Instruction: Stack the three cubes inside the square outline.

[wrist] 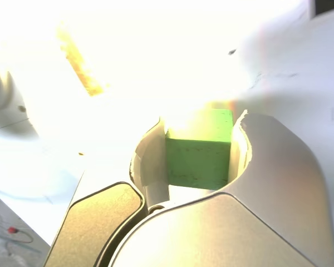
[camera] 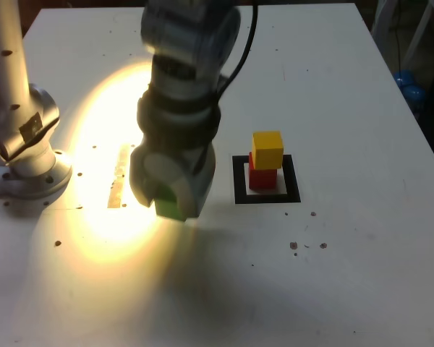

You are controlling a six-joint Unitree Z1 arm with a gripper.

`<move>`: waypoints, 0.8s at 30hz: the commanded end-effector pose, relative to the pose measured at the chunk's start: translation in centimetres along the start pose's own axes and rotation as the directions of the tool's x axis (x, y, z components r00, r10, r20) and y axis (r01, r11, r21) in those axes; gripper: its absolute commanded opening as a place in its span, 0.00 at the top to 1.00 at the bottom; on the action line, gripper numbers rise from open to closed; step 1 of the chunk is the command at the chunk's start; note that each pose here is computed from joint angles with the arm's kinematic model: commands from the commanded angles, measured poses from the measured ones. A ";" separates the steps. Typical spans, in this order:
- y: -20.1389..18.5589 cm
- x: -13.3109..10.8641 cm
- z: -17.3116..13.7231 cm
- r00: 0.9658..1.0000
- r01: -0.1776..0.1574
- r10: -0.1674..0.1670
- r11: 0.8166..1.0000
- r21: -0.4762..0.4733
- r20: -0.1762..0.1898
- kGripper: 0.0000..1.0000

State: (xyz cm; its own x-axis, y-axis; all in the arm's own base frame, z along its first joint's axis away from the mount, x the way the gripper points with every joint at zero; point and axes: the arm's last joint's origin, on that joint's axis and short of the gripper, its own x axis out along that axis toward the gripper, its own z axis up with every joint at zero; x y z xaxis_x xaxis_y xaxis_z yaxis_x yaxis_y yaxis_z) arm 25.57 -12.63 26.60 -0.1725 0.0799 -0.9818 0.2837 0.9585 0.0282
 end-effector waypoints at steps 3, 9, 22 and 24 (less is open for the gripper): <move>1.6 -3.2 0.1 1.000 -0.004 0.005 1.000 -0.030 0.031 0.66; 4.8 -6.1 0.9 0.998 0.017 -0.011 0.996 -0.085 0.068 0.66; 11.5 -7.7 3.2 0.992 0.074 -0.054 0.980 -0.183 0.113 0.66; 12.0 -7.6 3.4 0.992 0.078 -0.057 0.979 -0.191 0.114 0.66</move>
State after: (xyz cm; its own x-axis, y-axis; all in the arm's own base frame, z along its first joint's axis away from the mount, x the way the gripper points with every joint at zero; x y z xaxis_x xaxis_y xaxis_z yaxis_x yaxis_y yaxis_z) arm 33.40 -2.82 33.75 -0.0777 -0.0045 -0.9970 0.0867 0.9962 -0.0113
